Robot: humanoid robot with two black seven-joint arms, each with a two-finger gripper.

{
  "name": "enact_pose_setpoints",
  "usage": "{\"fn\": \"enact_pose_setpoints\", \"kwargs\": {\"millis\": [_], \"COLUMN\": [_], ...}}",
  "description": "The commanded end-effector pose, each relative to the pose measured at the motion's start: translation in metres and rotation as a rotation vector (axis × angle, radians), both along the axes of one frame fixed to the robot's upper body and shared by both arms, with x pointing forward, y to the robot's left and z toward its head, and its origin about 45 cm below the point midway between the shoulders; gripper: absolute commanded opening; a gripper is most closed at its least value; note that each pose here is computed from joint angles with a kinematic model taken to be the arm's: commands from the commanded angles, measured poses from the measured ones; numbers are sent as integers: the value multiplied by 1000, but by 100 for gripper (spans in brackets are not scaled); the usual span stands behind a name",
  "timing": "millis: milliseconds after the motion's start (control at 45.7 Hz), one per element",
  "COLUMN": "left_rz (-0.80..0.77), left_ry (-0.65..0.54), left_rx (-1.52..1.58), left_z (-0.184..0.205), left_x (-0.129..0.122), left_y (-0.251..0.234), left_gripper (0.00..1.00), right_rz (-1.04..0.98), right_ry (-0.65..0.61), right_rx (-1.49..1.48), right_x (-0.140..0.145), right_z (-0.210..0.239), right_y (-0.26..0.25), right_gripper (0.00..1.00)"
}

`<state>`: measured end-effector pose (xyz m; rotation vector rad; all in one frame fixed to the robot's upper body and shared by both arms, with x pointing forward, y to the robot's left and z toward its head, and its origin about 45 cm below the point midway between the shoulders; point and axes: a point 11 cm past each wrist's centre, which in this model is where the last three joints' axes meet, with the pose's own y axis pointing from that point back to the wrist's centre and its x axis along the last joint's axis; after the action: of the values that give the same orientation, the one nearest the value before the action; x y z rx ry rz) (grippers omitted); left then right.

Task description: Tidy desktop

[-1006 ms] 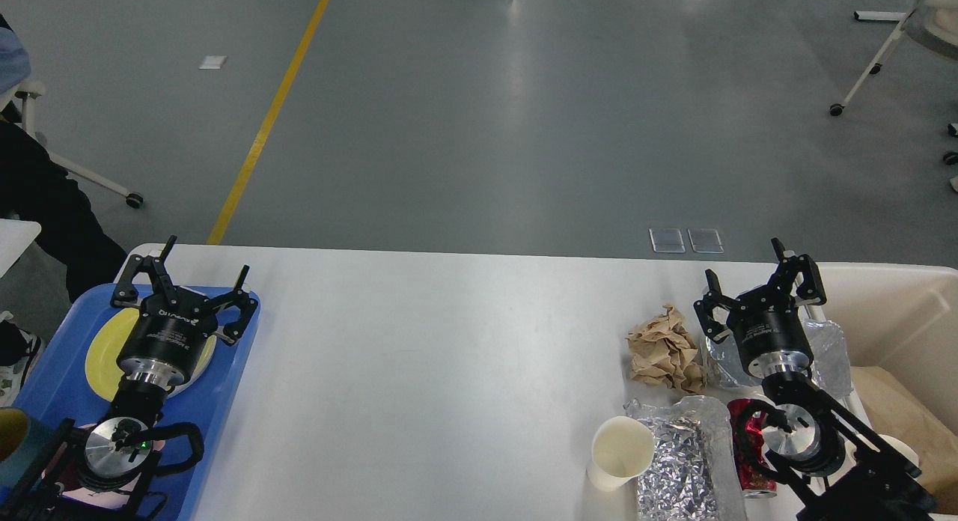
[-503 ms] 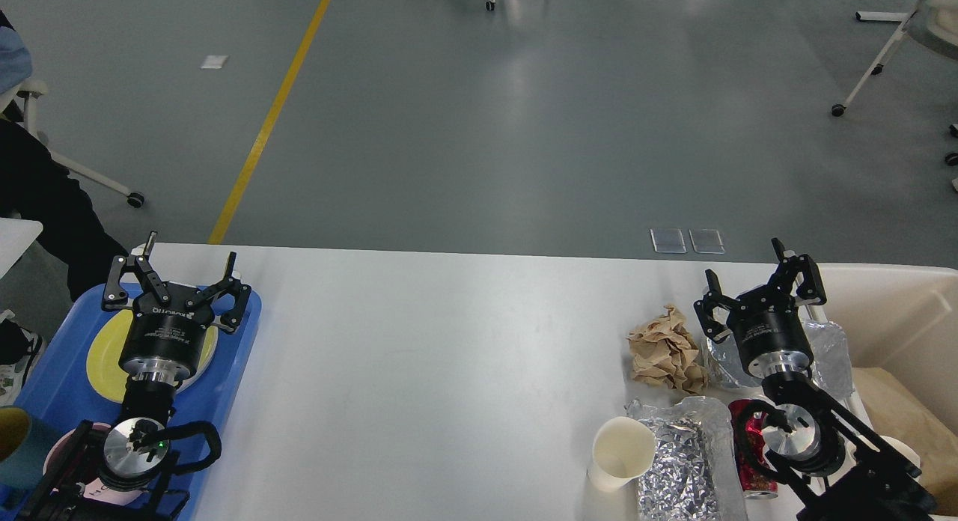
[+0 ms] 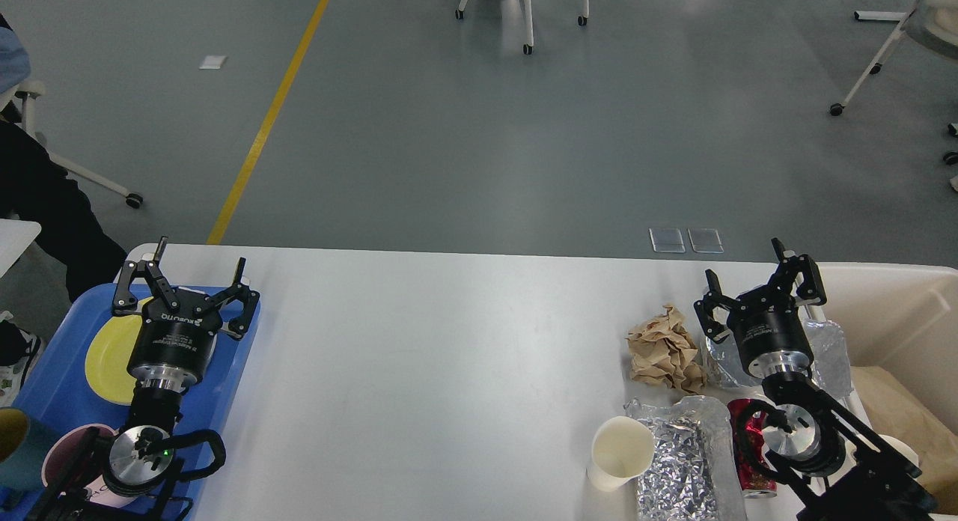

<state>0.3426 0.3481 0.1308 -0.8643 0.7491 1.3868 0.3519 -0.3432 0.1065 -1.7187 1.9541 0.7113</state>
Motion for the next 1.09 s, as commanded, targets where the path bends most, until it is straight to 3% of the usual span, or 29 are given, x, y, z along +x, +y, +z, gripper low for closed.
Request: {"fn": "enact_pose_setpoints", "kwargs": {"millis": [0,1072], "left_rz": [-58,-25], "left_ry": [-8,-15], "left_rx": [-10,-30], "left_z": [-7,-10], "left_x": [-7,-6], "left_y": [-15,-8], "left_gripper": [96,96], "right_rz": [0,0], "right_ry": [0,0], "right_rx": [0,0], "right_x": [0,0], "right_z": [0,0], "right_y": [0,0], "right_gripper": [100,100]}}
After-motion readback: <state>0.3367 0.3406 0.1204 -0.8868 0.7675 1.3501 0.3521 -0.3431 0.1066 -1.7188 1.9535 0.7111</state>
